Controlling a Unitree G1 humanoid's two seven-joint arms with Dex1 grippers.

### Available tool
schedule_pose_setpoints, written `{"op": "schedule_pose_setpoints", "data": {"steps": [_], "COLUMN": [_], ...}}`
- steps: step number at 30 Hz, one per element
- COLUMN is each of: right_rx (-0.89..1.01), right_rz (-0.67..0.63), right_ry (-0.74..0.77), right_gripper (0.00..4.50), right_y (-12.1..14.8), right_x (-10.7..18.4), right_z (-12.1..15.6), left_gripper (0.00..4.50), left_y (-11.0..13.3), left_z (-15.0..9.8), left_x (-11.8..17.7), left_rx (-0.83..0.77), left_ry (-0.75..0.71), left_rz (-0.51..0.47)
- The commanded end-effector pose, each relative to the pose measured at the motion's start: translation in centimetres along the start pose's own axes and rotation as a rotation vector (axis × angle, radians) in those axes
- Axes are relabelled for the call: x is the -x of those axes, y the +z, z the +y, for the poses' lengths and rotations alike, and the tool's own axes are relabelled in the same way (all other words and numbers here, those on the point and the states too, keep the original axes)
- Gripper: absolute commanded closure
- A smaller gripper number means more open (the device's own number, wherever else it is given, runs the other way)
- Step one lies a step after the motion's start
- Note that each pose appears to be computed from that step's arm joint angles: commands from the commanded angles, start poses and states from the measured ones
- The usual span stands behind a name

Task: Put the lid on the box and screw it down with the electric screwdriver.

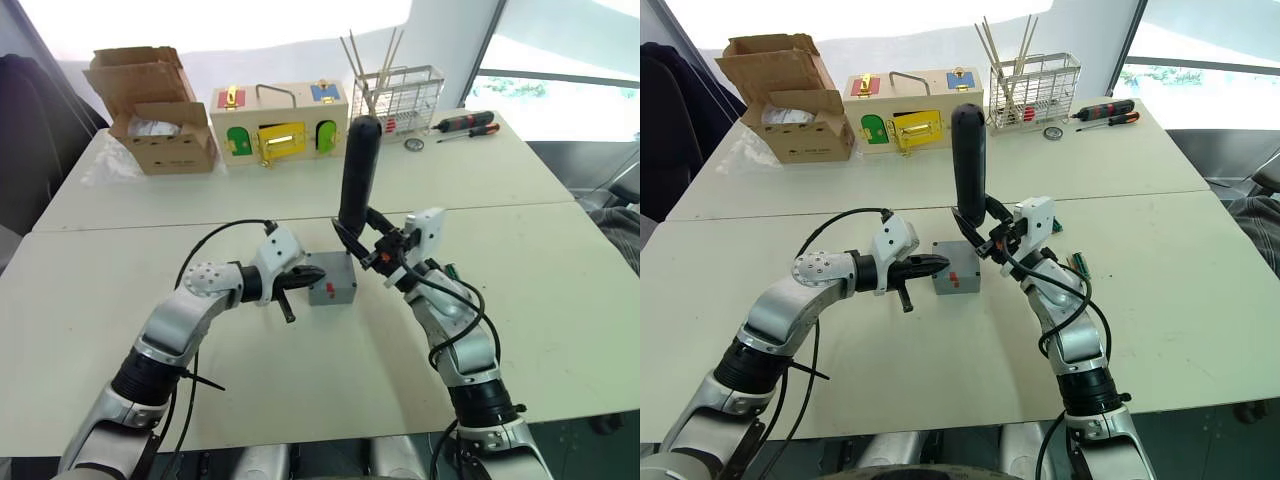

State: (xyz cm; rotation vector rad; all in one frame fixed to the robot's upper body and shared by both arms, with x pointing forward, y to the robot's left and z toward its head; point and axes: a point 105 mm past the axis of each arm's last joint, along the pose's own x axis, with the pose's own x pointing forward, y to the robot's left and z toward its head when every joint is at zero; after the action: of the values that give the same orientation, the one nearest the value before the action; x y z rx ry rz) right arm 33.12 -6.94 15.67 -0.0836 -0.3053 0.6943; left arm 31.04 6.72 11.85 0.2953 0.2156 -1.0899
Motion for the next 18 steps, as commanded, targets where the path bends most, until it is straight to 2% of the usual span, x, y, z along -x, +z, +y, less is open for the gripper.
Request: {"op": "schedule_pose_setpoints", "data": {"steps": [1, 7, 18], "right_rx": [-0.066, -0.064, -0.128], "right_rz": [0.172, 0.171, 0.230], "right_ry": [0.004, -0.003, -0.063], "right_gripper": [2.71, 2.71, 2.71], "right_y": [-4.7, -4.7, -6.9], "right_x": [1.1, 1.2, 2.2], "right_z": [0.7, 0.5, -0.3], "left_gripper": [4.50, 4.50, 4.50], "left_y": [-1.0, -1.0, -1.0], "left_z": [-0.3, -0.3, -0.4], "left_x": [-0.2, -0.2, -0.2], "left_rx": [0.016, 0.019, 0.021], "left_ry": [-0.007, -0.007, -0.006], "left_rz": [0.032, 0.032, 0.032]}}
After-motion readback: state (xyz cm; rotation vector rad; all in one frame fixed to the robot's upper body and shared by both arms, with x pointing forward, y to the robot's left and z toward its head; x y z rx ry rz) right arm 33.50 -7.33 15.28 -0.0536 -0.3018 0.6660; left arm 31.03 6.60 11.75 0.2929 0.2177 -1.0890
